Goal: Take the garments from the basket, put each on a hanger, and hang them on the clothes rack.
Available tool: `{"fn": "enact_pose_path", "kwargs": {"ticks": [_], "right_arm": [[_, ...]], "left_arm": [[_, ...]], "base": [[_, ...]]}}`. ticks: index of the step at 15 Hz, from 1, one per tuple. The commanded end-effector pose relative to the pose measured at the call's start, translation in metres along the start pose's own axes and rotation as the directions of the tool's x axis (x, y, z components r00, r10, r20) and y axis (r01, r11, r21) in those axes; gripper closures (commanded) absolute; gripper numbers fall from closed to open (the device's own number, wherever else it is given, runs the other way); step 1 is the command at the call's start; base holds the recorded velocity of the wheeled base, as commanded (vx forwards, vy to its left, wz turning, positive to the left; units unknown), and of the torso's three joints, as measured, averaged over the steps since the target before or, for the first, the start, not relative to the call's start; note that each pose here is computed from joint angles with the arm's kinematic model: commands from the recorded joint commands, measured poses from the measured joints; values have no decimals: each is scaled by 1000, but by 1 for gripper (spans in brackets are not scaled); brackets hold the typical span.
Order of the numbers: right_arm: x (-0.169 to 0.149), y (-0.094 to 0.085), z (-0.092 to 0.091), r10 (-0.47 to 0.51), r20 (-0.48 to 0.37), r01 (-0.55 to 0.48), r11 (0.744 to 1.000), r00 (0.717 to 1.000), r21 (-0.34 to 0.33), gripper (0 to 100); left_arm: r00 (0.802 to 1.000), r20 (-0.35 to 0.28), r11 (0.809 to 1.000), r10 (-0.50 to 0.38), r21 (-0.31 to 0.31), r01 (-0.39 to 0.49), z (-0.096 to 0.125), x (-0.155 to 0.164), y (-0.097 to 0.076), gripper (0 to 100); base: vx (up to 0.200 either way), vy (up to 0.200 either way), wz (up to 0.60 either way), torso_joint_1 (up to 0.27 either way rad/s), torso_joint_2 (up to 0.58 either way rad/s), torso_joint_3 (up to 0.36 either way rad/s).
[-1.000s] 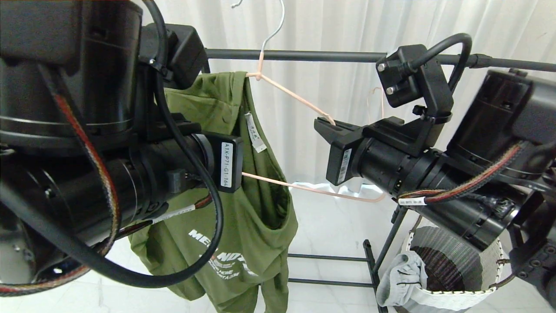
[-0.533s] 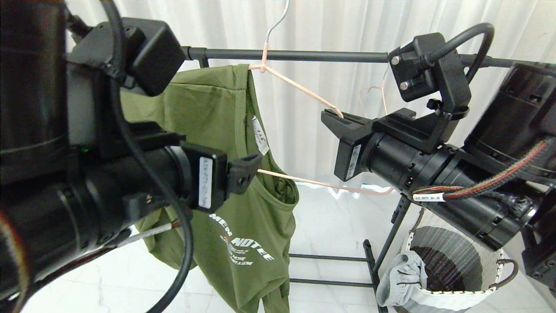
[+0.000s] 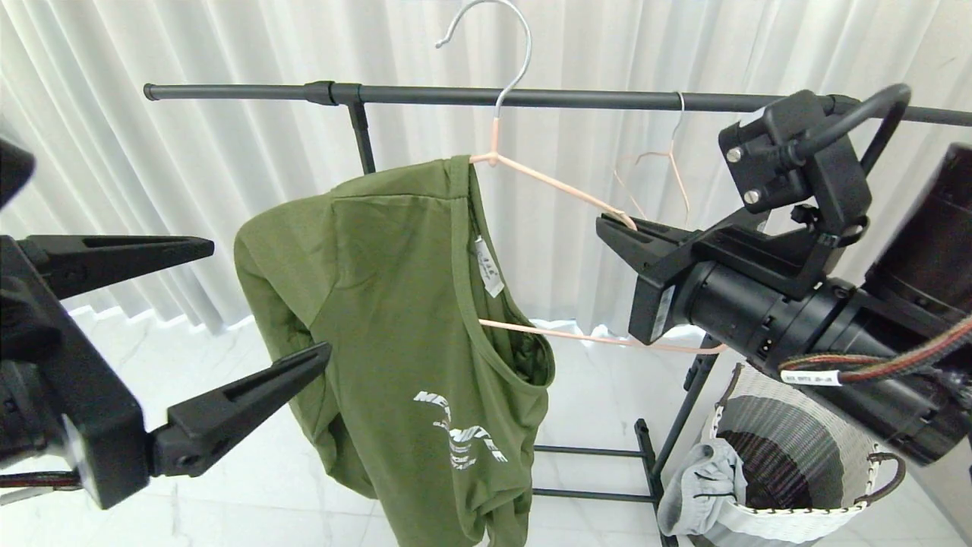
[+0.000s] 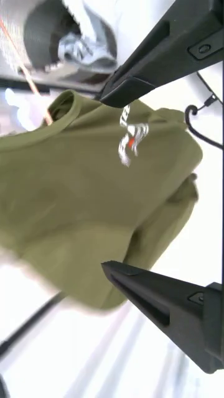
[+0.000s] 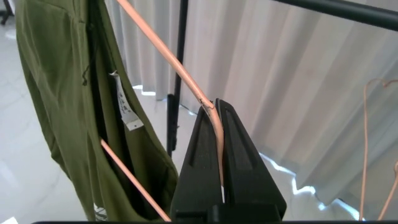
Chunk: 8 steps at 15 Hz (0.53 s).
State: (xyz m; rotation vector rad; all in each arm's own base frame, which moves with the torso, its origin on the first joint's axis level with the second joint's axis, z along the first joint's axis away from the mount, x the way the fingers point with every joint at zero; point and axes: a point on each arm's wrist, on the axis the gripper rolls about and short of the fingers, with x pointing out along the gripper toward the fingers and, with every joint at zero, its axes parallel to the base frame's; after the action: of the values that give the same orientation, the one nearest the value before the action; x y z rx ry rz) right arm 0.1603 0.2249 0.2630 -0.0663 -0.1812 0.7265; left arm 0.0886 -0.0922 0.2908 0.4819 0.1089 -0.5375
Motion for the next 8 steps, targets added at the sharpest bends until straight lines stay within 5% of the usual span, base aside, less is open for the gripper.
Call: {"fn": "enact_pose_path", "kwargs": {"ticks": [1, 3, 8], "right_arm": [[-17, -4, 2, 17, 7, -17, 1000, 1000, -17, 100], [-27, -6, 1, 25, 2, -25, 999, 1000, -34, 100], [-38, -4, 0, 45, 2, -45, 996, 999, -73, 100]], "left_arm": [[999, 44, 1000, -18, 20, 17, -5, -8, 21, 0], [995, 43, 993, -91, 78, 88, -8, 4, 27, 0], [980, 54, 978, -193, 91, 188, 0, 52, 34, 0]], "base": [[0, 0, 0, 0, 0, 0], [0, 0, 0, 0, 0, 0], [0, 0, 0, 0, 0, 0]]}}
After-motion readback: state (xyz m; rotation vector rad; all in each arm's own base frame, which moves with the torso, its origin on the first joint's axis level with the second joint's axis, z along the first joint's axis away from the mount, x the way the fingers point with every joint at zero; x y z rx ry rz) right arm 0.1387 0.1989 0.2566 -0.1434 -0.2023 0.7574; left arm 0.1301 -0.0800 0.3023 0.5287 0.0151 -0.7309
